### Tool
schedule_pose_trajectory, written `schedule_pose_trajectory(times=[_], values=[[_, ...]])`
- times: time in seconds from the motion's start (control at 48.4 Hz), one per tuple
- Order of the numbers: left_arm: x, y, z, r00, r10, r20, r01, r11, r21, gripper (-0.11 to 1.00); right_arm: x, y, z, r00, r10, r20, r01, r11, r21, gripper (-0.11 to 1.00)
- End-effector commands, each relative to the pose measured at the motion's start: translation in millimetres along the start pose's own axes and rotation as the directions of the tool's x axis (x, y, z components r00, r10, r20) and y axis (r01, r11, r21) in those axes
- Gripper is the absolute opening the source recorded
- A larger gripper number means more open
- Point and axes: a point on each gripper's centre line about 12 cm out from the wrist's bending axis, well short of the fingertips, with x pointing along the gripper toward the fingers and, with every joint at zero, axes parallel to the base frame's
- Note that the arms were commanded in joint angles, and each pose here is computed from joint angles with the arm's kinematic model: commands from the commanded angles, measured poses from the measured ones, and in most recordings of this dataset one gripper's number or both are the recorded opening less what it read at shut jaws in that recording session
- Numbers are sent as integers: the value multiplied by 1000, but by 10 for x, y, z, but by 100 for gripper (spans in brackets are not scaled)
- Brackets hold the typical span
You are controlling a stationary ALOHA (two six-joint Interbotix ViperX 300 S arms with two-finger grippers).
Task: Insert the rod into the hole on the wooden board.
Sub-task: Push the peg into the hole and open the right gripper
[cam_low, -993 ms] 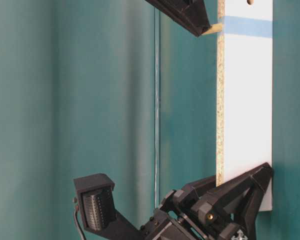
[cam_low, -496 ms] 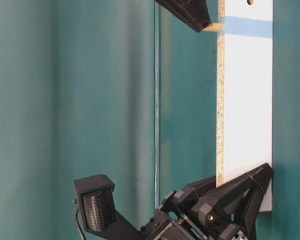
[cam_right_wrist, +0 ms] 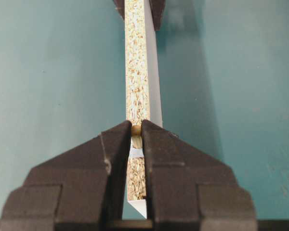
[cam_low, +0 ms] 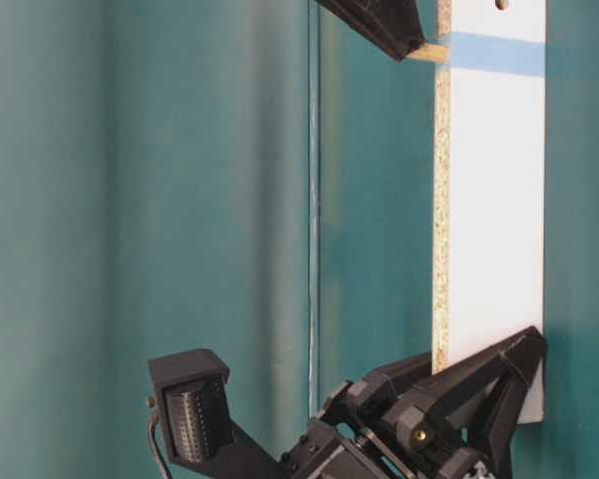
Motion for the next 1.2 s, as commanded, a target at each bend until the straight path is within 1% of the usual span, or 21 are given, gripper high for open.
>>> schedule_pose_trajectory(times=[0.0, 0.186, 0.372, 0.91, 1.179], values=[[-27, 19, 77, 1000, 4, 26, -4, 1000, -14, 32, 7, 37, 28, 1000, 6, 1, -6, 1000, -12, 10], [-28, 19, 71, 1000, 4, 24, -3, 1000, -19, 32, 30, 44, 57, 1000, 3, -3, -3, 1000, -27, 10], [-28, 19, 73, 1000, 4, 26, -4, 1000, -20, 32, 53, 25, 42, 999, -23, -41, 21, 998, -51, 10], [-28, 59, 72, 1000, 12, 26, -11, 1000, -26, 32, 69, 2, -43, 996, -35, -79, 31, 998, -51, 10], [-45, 59, 65, 1000, 12, 26, -11, 1000, -28, 32, 70, -17, -69, 993, -53, -107, 49, 998, -44, 10]])
